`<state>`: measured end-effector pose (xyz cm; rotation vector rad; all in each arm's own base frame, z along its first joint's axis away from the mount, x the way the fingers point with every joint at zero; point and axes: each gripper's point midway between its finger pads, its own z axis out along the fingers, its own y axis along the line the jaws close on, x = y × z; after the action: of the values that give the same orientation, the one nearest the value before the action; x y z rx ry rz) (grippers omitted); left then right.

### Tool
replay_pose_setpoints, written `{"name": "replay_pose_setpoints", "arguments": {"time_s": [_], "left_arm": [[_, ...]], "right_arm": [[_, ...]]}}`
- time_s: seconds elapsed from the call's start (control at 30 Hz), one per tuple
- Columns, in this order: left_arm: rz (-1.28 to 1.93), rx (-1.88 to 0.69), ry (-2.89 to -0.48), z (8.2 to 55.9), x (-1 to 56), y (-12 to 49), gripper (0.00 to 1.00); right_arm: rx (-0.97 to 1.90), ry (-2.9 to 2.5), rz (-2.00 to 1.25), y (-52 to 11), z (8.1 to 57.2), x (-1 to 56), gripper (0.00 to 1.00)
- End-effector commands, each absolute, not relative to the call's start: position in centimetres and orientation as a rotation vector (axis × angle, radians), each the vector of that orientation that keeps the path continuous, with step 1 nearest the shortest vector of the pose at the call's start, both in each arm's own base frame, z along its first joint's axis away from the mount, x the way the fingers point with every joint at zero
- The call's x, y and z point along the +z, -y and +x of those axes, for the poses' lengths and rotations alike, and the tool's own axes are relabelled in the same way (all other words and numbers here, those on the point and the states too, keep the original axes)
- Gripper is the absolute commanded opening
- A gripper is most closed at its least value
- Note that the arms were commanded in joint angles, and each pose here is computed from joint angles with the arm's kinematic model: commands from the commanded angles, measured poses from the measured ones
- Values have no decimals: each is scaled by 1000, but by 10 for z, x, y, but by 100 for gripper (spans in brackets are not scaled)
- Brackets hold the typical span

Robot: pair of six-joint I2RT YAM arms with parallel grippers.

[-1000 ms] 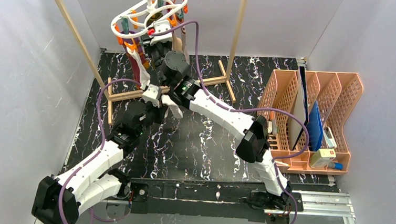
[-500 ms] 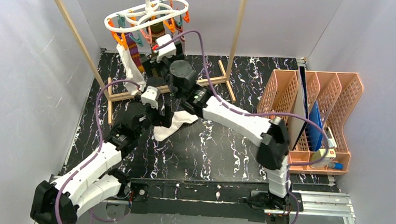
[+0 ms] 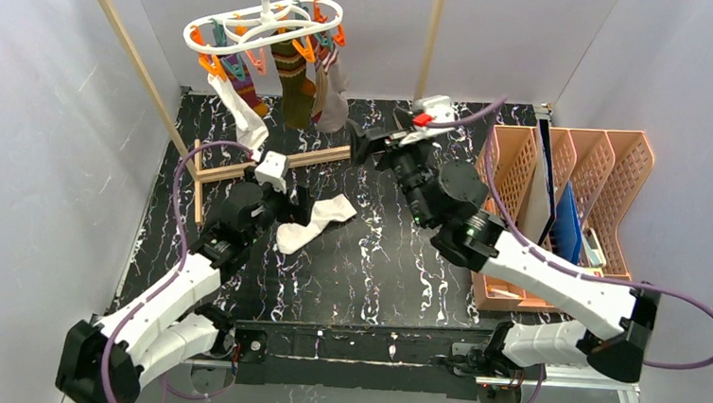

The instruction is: Remove the socks clipped to the hanger

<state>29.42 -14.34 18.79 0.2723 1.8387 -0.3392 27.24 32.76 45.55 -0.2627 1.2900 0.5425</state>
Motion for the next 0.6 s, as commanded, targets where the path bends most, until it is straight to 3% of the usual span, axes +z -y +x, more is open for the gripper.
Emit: {"name": "replay_pose_setpoints", "arguments": {"time_s": [0.0, 0.57], "left_arm": [[291, -387, -1706, 322, 224, 166, 94], [245, -338, -1598, 448, 234, 221, 94]], "right_arm": [[507, -1329, -177, -294, 267, 443, 96], [465, -1366, -188, -262, 255, 432, 96]]}}
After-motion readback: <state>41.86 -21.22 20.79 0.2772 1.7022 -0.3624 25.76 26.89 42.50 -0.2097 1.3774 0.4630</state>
